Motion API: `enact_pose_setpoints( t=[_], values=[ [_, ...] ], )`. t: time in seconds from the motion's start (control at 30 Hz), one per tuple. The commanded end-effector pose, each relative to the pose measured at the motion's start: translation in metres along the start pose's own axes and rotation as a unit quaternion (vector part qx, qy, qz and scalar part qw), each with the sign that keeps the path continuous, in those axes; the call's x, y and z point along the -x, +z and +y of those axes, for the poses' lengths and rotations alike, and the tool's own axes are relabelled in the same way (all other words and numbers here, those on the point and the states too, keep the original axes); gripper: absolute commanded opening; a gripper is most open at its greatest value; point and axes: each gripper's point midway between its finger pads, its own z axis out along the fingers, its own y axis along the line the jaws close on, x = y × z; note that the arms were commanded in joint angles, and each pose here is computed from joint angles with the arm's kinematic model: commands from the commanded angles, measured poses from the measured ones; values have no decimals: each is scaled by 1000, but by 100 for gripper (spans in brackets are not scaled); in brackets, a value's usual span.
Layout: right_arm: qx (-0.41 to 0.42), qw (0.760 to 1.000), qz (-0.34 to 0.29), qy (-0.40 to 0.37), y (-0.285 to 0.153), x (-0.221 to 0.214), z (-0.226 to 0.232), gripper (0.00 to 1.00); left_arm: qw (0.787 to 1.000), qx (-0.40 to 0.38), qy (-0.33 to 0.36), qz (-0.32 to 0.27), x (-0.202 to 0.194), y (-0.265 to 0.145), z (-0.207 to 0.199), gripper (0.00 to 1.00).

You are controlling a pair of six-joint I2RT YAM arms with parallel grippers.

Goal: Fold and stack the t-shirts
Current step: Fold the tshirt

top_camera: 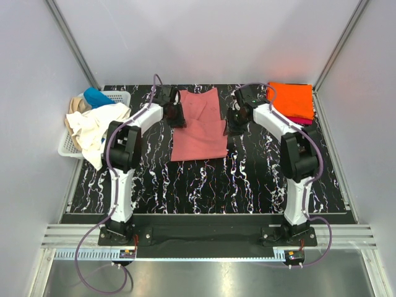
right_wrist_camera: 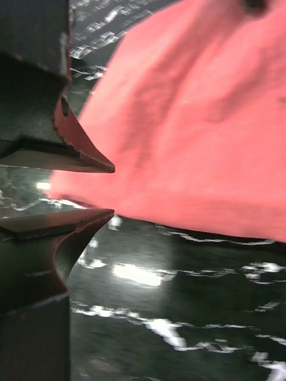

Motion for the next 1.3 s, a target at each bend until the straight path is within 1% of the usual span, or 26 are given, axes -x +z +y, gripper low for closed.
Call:
enact_pose_setpoints(
  t=[0.0, 0.07, 0.1, 0.17, 0.23, 0.27, 0.3, 0.33, 0.37, 0.4, 0.47, 0.5, 0.53, 0.6, 0.63, 0.7, 0.83, 1.03, 1.2, 1.27],
  values=[
    [40, 998, -48, 8, -46, 5, 23, 39, 998, 9, 19, -67, 50, -6, -1, 28],
    [39, 998, -40, 17, -46, -8, 18, 39, 997, 20, 17, -78, 63, 1, 6, 29],
    [46, 998, -47, 18, -54, -9, 21, 39, 997, 17, 18, -80, 67, 3, 6, 29],
    [49, 998, -37, 24, -55, -21, 20, 41, 997, -1, 20, -73, 71, 7, 3, 29],
    [61, 997, -40, 20, -63, -25, 23, 43, 997, -15, 23, -72, 72, -4, -3, 31],
    [68, 997, -32, 21, -61, -33, 22, 44, 997, -21, 26, -73, 72, -11, -6, 34],
    [70, 997, -37, 17, -66, -35, 23, 45, 995, -32, 29, -86, 78, -31, -15, 36],
    [68, 997, -30, 19, -63, -42, 19, 49, 996, -33, 26, -75, 67, -36, -13, 38],
    [75, 997, -33, 15, -63, -43, 20, 50, 997, -33, 24, -73, 62, -44, -13, 39],
    [80, 996, -36, 12, -65, -45, 22, 52, 997, -26, 19, -74, 52, -62, -10, 42],
    [101, 994, -32, 6, -63, -51, 26, 55, 997, -12, 13, -73, 37, -76, -2, 45],
    [105, 994, -34, 4, -63, -52, 26, 56, 996, -13, 15, -86, 35, -96, -4, 47],
    [108, 994, -34, 3, -62, -53, 27, 58, 998, 7, 5, -67, 13, -92, 12, 48],
    [116, 992, -39, -1, -57, -55, 27, 61, 997, 9, 6, -73, -1, -106, 13, 49],
    [111, 993, -38, 2, -53, -57, 24, 61, 998, 21, 1, -55, -21, -99, 24, 50],
    [109, 993, -37, 1, -45, -59, 20, 62, 999, 14, -2, -39, -46, -94, 26, 52],
    [105, 994, -36, -3, -31, -60, 15, 63, 1000, 16, -14, 5, -79, -74, 37, 53],
    [114, 993, -34, -10, -18, -59, 15, 60, 999, 24, -15, 26, -94, -56, 43, 53],
    [120, 993, -18, -1, -5, -64, 14, 58, 999, 26, -7, 36, -99, -48, 44, 52],
    [134, 991, -16, -1, -4, -65, 19, 57, 999, 23, -5, 37, -98, -48, 43, 49]
  ],
)
